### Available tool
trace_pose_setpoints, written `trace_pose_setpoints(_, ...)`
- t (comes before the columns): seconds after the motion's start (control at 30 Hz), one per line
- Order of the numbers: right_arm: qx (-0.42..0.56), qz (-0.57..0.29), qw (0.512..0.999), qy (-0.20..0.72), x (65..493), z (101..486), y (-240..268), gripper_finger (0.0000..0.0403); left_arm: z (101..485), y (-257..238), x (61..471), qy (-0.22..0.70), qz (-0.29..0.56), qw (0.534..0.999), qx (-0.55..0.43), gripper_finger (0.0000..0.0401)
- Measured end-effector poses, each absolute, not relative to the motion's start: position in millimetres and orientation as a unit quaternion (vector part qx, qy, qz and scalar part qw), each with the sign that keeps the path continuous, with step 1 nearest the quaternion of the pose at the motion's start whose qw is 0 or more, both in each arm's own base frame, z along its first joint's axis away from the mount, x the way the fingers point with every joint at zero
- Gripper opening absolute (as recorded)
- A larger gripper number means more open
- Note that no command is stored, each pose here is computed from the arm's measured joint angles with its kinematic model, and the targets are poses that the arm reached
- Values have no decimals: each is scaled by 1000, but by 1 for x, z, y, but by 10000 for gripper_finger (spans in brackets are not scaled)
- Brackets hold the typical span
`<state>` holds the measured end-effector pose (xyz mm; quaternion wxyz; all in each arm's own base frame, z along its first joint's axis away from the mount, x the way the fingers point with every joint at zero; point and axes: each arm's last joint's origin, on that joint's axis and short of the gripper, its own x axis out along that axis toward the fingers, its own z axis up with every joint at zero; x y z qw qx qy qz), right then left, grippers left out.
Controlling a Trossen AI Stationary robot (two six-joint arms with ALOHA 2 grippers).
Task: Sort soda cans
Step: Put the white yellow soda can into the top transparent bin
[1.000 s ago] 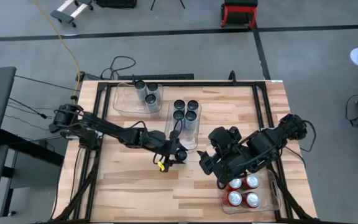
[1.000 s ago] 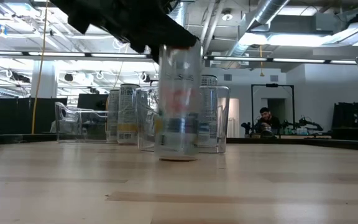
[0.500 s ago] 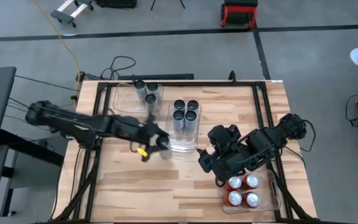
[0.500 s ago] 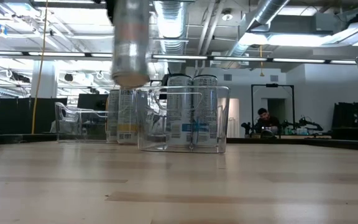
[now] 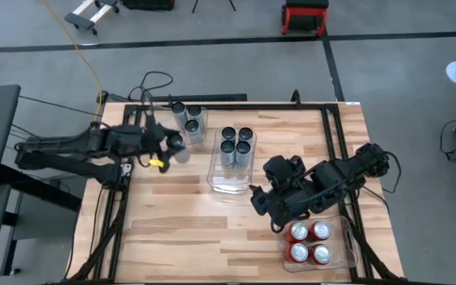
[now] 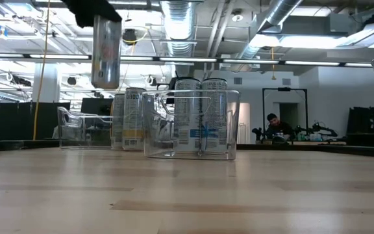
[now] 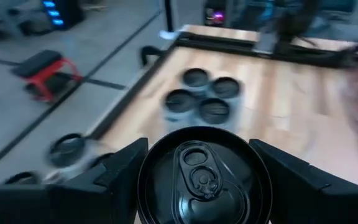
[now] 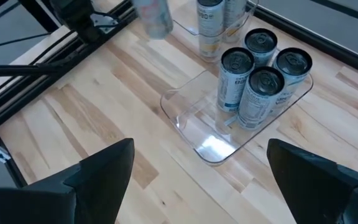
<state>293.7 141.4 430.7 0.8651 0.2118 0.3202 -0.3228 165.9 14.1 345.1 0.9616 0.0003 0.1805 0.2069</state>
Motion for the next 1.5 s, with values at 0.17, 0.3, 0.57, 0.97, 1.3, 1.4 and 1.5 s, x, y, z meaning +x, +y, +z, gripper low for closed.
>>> trace_pose_setpoints(0.17,217,-323,865,317,294,431,142,384,344,35,158,196,270,943,2,253)
trace_pose_setpoints(0.3,222,-321,866,313,295,431,142,384,342,53,156,204,320,925,-1,253)
trace_pose_setpoints(0.57,227,-318,867,309,296,432,143,384,333,89,158,220,377,900,8,253)
trace_pose_setpoints(0.97,220,-311,870,314,293,432,147,384,288,119,157,189,408,892,-46,253)
trace_pose_setpoints(1.3,197,-324,867,325,296,431,136,384,254,119,157,162,415,892,-76,253)
trace_pose_setpoints(1.4,192,-328,865,326,298,431,131,384,249,120,159,167,416,890,-77,253)
trace_pose_setpoints(1.5,187,-331,865,327,301,431,126,384,243,120,158,176,417,888,-80,253)
